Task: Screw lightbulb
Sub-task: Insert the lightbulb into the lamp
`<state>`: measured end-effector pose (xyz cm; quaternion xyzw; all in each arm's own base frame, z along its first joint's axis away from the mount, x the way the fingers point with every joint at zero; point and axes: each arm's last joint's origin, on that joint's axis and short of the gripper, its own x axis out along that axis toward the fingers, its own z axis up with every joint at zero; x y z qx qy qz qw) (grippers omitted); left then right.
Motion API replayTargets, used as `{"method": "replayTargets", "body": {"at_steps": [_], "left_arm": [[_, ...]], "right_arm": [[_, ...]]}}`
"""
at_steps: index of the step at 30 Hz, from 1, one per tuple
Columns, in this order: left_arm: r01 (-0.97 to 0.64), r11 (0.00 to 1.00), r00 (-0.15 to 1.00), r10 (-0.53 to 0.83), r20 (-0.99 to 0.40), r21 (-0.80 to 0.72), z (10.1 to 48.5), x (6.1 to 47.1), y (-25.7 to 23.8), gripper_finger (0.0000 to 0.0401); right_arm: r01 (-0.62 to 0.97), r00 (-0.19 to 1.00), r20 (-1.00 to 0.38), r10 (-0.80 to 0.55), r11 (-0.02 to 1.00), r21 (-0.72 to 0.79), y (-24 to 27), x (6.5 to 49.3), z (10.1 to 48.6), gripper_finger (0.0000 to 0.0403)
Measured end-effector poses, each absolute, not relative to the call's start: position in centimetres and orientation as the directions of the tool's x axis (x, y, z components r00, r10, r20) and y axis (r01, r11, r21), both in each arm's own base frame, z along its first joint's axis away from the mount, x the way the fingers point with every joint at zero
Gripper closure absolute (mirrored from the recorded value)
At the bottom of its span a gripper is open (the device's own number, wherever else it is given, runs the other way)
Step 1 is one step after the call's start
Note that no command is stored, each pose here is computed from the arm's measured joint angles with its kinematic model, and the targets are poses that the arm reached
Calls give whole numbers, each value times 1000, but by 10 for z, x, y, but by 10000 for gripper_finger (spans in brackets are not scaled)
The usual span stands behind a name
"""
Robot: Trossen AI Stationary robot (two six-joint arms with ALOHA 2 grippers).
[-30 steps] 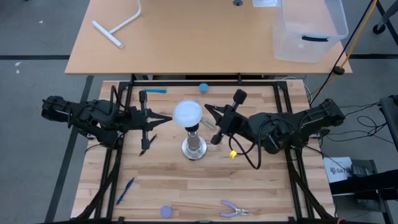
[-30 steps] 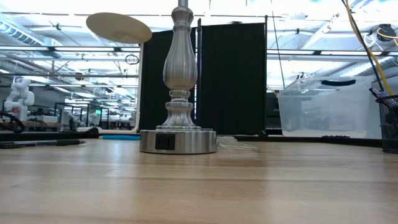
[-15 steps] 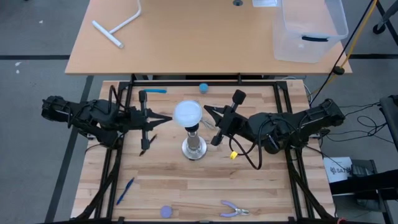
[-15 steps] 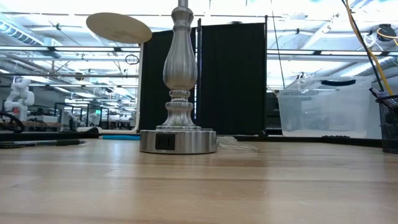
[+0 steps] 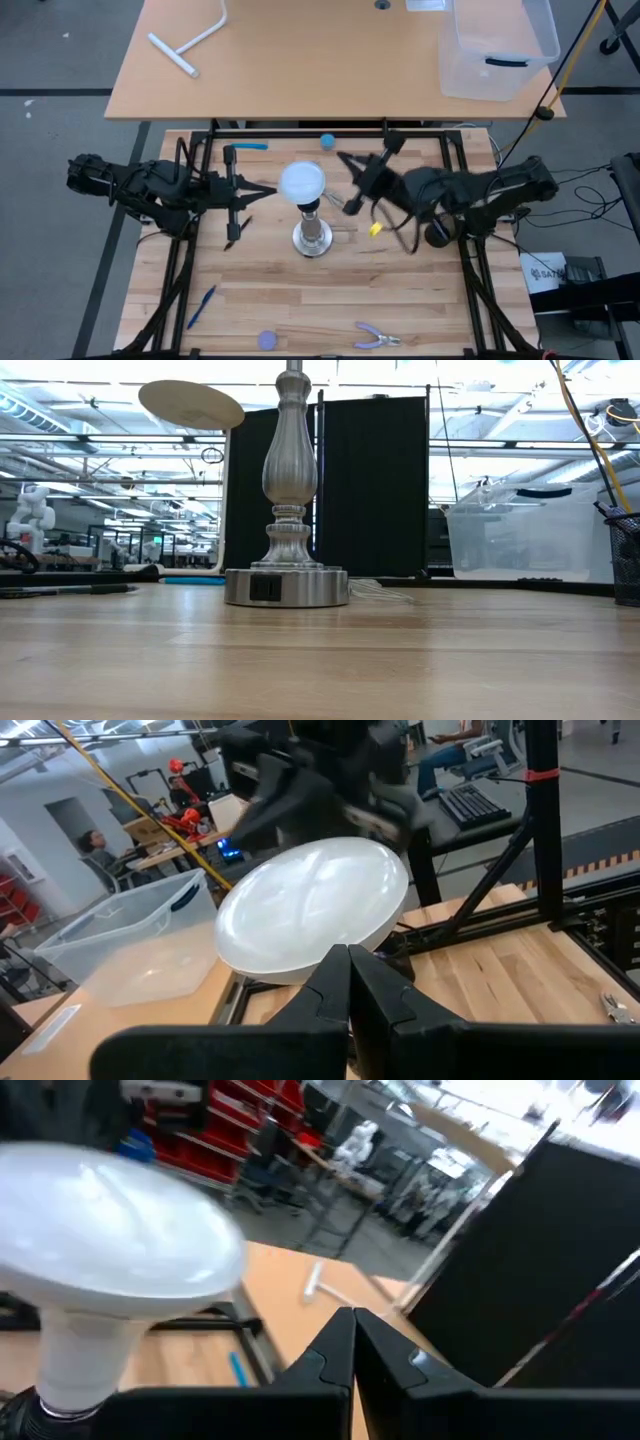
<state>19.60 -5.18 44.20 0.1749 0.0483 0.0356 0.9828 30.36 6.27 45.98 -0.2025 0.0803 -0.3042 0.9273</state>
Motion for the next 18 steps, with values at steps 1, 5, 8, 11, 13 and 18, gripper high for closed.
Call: {"method": "replayTargets", "body": {"at_steps": [1,5,8,11,13,18], "left_arm": [[-52,937,993,85,-81,346,442,195,-52,401],[-56,938,994,83,-65,341,445,189,-51,401],[-63,943,995,84,-50,327,449,181,-50,401],[-67,949,996,80,-30,309,453,171,-47,401],[-78,950,996,89,-23,302,453,167,-45,401],[-131,951,989,143,-24,282,432,165,-38,401]], "right_arm": [[533,808,-26,-589,749,-393,60,300,462,403],[556,798,-16,-602,748,-363,55,285,446,403],[582,798,26,-603,758,-294,48,261,424,403],[610,792,126,-597,765,-207,41,235,408,403],[577,816,181,-550,796,-184,40,228,398,403],[558,827,217,-519,803,-209,37,233,397,403]]}}
